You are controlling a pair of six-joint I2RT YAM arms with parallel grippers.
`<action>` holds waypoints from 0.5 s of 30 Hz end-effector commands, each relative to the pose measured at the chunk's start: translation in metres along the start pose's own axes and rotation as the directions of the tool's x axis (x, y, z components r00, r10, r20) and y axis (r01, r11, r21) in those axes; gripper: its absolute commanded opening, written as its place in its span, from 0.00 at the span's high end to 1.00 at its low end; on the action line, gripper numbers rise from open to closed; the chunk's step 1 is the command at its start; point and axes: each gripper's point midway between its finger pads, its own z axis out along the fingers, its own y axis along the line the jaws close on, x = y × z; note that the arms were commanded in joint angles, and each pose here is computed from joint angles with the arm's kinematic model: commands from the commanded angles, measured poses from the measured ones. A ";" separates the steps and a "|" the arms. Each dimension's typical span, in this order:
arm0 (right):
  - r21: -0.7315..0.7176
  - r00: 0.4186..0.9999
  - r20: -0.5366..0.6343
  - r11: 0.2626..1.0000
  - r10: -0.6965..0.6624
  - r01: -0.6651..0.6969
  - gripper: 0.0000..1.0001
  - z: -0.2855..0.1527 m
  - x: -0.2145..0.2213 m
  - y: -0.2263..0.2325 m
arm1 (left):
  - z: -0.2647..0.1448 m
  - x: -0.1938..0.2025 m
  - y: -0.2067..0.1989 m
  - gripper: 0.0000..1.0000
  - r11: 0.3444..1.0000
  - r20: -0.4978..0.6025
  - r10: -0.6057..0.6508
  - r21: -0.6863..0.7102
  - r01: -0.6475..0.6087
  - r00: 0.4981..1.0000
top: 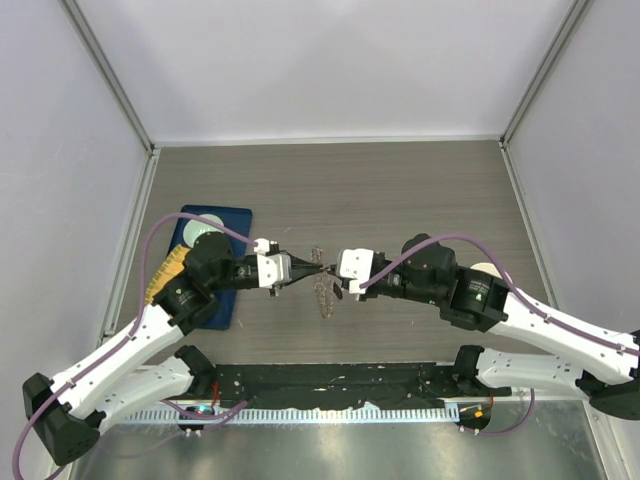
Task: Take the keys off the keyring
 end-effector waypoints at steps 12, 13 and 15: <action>-0.073 0.992 0.092 0.993 -0.088 0.095 0.99 0.003 -0.027 0.005 | 0.002 0.003 0.023 1.00 0.996 -0.049 0.042 -0.079 -0.046 0.998; -0.076 0.993 0.082 0.993 -0.087 0.093 0.99 0.005 -0.025 0.005 | 0.003 0.003 0.023 1.00 0.996 -0.049 0.039 -0.079 -0.043 0.998; -0.076 0.994 0.068 0.993 -0.081 0.086 0.99 0.005 -0.024 0.005 | 0.002 0.002 0.024 1.00 0.995 -0.048 0.034 -0.088 -0.038 0.998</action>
